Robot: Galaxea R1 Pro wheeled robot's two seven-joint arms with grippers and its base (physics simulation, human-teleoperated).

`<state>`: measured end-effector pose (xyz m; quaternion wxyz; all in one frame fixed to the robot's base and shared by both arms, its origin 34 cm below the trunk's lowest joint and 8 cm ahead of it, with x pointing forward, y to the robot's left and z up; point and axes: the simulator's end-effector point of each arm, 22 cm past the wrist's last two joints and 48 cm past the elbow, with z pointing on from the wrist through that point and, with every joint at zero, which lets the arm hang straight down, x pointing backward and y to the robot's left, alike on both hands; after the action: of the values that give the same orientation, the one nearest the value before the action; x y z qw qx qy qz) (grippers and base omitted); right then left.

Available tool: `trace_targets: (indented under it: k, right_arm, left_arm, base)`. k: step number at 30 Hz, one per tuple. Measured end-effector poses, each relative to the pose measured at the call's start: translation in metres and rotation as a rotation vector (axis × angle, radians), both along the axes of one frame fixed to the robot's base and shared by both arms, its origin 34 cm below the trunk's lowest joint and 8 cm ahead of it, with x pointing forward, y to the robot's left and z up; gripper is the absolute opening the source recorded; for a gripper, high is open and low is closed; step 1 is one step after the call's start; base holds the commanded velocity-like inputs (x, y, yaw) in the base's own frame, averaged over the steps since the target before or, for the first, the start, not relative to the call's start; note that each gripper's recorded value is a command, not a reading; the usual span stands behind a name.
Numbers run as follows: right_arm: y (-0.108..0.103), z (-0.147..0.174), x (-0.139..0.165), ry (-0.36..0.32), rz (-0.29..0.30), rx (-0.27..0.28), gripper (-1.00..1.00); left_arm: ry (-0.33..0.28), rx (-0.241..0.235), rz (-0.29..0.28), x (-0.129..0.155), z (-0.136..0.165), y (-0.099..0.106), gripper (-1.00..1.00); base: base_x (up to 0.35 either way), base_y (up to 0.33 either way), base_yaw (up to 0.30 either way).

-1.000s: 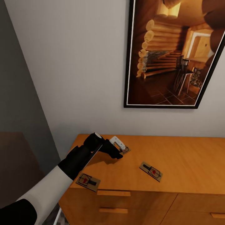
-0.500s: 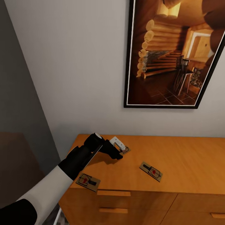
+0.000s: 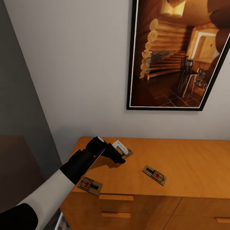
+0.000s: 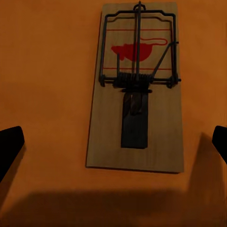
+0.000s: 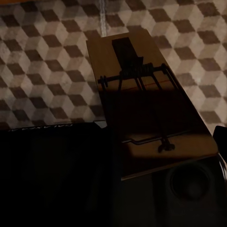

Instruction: Take the four mousetraps from the cabinet in the bathroom and place them on the bathroom floor. Make sure all four end up on the same floor surface, and ensure that at least two of them are either under or directly next to the same bathroom sink.

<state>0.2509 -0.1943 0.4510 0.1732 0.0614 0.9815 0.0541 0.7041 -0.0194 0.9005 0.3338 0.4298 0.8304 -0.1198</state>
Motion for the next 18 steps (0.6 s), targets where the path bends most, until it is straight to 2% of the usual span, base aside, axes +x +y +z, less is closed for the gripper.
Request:
trace_targets:
  k: [18]
  right_arm:
    - [0.0003, -0.0004, -0.0013, 0.003, 0.0, 0.0, -1.0]
  left_arm:
    - [0.005, 0.0, -0.004, -0.001, -0.0022, -0.0019, 1.0]
  base:
    - [0.0, 0.0, 0.0]
